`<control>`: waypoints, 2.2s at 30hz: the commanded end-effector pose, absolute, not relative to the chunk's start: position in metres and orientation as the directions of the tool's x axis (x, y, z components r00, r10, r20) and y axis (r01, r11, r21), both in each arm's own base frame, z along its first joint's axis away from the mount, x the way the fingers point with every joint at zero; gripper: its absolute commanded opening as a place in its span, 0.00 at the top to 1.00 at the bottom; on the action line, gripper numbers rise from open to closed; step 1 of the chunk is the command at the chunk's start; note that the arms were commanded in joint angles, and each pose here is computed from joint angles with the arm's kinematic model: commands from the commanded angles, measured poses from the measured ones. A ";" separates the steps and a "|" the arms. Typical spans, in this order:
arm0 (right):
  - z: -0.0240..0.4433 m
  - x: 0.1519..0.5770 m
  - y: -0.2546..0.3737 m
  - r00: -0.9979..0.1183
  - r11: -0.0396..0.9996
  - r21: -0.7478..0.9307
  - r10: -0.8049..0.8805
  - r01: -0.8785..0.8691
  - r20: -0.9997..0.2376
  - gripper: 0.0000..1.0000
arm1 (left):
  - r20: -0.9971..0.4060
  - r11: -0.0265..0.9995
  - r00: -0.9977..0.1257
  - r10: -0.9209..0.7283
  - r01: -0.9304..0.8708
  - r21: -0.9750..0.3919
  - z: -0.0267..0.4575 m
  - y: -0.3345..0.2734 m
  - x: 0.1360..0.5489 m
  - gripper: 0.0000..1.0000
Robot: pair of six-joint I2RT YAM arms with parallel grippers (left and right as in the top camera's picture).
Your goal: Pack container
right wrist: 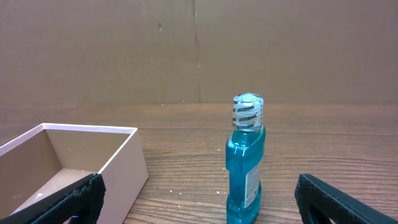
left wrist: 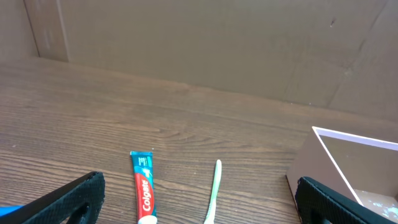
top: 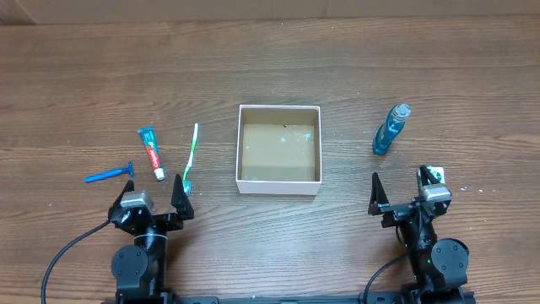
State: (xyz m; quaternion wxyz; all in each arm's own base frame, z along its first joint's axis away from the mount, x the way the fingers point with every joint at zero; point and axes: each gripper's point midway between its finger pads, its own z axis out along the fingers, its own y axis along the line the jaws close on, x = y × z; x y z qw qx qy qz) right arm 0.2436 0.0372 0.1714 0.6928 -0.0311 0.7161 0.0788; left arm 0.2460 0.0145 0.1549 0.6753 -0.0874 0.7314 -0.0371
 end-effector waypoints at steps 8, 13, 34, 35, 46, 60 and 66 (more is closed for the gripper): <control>0.171 0.243 0.040 -0.030 0.984 0.071 0.067 -0.166 -0.997 0.00 | -0.985 0.986 -0.068 -0.157 -0.063 -0.153 0.156 0.013 0.246 0.00; 0.168 0.244 0.039 -0.059 0.973 0.171 0.164 -0.154 -0.985 0.00 | -0.980 0.980 -0.059 -0.192 -0.063 -0.188 0.159 0.013 0.246 0.00; 0.226 0.307 0.038 -0.400 0.977 0.208 0.175 -0.039 -0.900 0.00 | -0.939 0.977 -0.270 -0.211 -0.071 -0.199 0.249 0.006 0.242 0.00; 0.231 0.315 0.036 -0.436 0.979 0.204 0.175 -0.021 -0.883 0.00 | -0.932 0.977 -0.295 -0.212 -0.066 -0.202 0.252 0.005 0.245 0.00; 0.250 0.371 0.013 -0.729 0.960 0.260 0.248 0.099 -0.638 0.00 | -0.799 0.973 -0.558 -0.226 -0.093 -0.210 0.281 -0.001 0.267 0.00; 0.251 0.381 0.009 -0.821 0.944 0.302 0.277 0.135 -0.499 0.00 | -0.606 0.967 -0.760 -0.236 -0.123 -0.221 0.263 -0.007 0.275 0.00; 0.271 0.382 -0.010 -0.769 0.930 0.254 0.364 0.266 -0.526 0.00 | -0.609 0.968 -0.757 -0.235 -0.124 -0.220 0.263 -0.007 0.276 0.00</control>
